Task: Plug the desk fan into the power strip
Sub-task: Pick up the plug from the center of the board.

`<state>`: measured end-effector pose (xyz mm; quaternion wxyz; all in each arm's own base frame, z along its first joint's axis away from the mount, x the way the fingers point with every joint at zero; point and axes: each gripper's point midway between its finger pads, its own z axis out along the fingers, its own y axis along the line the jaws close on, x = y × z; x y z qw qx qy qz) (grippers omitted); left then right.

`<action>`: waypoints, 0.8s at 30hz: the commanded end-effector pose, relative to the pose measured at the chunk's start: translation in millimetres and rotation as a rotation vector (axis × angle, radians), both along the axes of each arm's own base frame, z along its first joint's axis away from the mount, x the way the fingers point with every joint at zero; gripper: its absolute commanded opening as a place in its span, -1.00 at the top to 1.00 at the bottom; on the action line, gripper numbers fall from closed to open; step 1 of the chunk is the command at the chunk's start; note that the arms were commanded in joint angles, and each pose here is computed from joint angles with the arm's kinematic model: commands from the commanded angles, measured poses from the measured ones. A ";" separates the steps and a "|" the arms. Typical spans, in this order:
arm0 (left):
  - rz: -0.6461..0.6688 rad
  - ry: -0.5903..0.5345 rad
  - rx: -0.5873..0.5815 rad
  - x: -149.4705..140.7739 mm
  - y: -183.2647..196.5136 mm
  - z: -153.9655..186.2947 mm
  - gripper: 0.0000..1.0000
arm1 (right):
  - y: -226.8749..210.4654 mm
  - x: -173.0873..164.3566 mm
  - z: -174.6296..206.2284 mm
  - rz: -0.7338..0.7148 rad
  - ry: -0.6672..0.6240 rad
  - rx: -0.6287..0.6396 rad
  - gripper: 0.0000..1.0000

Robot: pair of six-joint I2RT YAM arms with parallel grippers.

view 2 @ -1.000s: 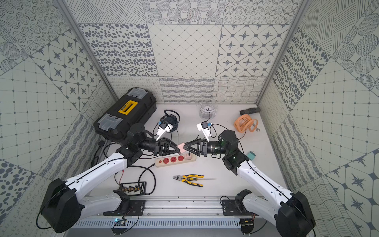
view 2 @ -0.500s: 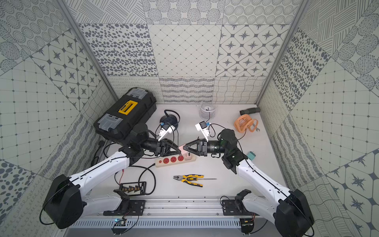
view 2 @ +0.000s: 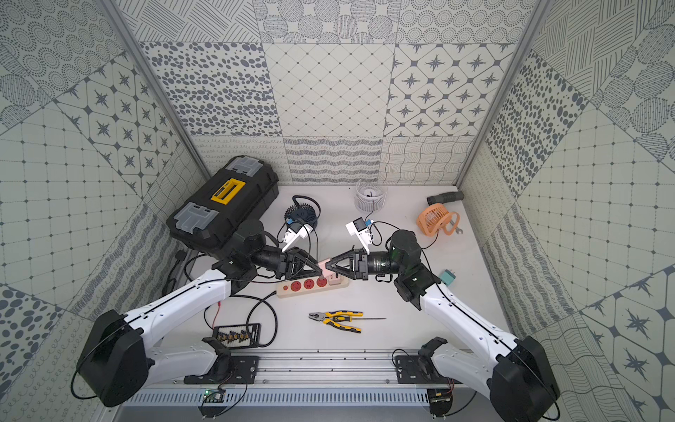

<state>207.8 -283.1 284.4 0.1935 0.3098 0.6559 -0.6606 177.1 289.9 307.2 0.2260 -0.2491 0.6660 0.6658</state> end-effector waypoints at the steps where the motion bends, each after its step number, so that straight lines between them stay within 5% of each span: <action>1: 0.042 -0.066 -0.014 9.0 -1.3 3.6 1.00 | 0.1 -13.4 6.3 0.052 -0.055 0.015 0.46; 6: 0.078 -0.077 0.012 13.3 -0.6 -4.5 0.97 | -1.9 -11.3 8.0 0.019 -0.078 0.017 0.61; 10: 0.239 -0.164 0.192 31.3 10.9 -35.1 -0.08 | -5.9 -1.6 0.4 -0.059 -0.092 -0.023 0.78; 13: 0.372 -0.237 0.456 48.1 36.4 -74.6 -0.42 | -11.8 7.4 -7.9 -0.137 -0.106 -0.042 0.79; 20: 0.385 -0.338 0.840 59.9 75.8 -144.4 -0.61 | -33.5 26.6 -29.1 -0.335 -0.123 -0.105 0.77; 24: 0.347 -0.250 1.059 59.2 98.9 -194.4 -0.61 | -48.2 35.8 -40.8 -0.450 -0.144 -0.177 0.77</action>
